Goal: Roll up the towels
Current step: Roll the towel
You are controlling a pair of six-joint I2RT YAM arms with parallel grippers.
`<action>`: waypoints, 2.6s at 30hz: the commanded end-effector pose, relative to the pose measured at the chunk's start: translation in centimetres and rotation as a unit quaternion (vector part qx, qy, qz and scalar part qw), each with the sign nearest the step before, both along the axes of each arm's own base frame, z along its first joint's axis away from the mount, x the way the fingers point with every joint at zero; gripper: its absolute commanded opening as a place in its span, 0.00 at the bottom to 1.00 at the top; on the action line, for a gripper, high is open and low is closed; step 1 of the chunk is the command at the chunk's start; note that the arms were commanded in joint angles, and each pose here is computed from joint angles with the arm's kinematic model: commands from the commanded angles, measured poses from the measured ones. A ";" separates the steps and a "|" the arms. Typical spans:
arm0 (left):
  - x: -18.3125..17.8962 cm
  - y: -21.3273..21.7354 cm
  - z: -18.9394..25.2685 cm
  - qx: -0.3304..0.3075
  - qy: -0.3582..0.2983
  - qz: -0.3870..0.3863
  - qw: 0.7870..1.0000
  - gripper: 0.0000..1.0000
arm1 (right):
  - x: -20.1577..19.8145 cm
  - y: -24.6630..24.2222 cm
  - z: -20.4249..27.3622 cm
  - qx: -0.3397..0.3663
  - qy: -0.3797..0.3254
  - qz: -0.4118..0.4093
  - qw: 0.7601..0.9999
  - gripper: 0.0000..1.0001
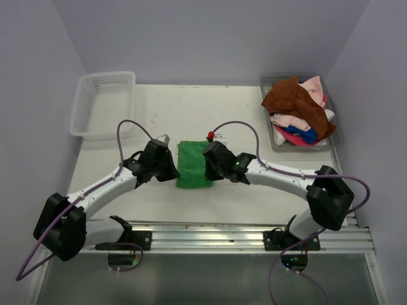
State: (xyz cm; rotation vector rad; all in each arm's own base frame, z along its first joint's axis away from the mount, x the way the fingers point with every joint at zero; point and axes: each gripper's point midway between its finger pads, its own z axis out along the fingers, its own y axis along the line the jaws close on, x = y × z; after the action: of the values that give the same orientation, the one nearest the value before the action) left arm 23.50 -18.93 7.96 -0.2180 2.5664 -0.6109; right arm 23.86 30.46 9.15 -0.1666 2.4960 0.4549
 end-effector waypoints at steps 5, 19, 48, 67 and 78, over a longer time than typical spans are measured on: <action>2.6 -1.7 -1.2 -0.005 -0.015 -0.009 1.000 0.00 | 0.1 1.4 -0.2 -0.003 -0.005 0.013 1.000 0.18; 4.5 -2.1 -3.5 0.028 -0.003 -0.014 1.000 0.00 | 4.9 2.0 -1.9 -0.016 0.004 -0.002 1.000 0.16; 6.6 -2.3 -2.3 0.033 -0.013 -0.012 0.999 0.00 | 6.4 2.1 -1.0 -0.051 -0.013 0.004 0.999 0.17; 7.6 -2.6 -2.6 0.037 -0.018 -0.060 0.997 0.00 | -2.1 3.2 -5.1 -0.015 0.040 -0.009 0.999 0.17; 7.5 -2.9 1.4 0.025 -0.040 -0.091 0.995 0.20 | -1.4 2.5 0.8 -0.046 -0.041 0.024 0.998 0.24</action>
State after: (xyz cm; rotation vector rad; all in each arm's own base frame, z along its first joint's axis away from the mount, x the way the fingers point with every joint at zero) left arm 29.56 -21.14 4.89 -0.0149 2.6359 -0.5395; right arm 20.96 33.55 7.10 -0.2237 2.5177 0.4130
